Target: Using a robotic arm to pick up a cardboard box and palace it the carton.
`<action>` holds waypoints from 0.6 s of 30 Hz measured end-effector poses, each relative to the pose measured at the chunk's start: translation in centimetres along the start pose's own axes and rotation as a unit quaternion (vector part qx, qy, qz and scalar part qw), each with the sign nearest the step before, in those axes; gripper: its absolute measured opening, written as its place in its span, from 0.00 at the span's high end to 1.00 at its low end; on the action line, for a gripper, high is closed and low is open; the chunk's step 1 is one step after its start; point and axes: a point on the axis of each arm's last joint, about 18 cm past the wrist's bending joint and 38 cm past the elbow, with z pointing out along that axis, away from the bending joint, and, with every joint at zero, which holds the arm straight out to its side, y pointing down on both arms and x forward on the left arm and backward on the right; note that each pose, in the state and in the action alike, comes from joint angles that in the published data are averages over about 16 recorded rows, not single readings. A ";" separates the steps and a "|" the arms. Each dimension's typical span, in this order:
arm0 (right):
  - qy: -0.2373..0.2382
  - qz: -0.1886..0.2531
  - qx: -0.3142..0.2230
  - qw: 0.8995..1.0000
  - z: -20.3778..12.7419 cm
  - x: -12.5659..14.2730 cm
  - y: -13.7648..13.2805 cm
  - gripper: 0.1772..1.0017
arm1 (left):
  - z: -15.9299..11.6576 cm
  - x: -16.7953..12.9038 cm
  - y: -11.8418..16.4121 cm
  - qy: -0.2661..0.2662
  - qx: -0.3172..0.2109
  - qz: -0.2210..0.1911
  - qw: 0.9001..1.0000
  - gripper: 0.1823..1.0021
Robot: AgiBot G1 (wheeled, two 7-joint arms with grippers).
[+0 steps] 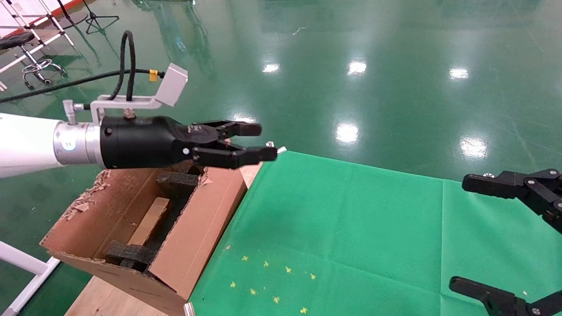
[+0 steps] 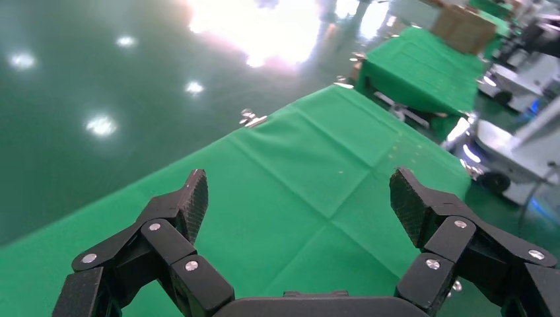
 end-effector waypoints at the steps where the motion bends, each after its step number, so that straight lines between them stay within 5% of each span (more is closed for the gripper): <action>1: 0.000 0.000 0.000 1.000 0.0 0.0 0.0 0.00 | 0.2 0.4 0.0 0.007 0.003 0.010 1.000 0.00; 9: 0.000 0.000 0.000 1.000 0.0 0.0 0.0 0.00 | 1.4 3.9 0.5 0.063 0.027 0.087 0.994 0.00; 18: 0.000 0.000 0.000 1.000 0.0 0.0 0.0 0.00 | 2.2 8.3 1.1 0.123 0.061 0.168 0.976 0.00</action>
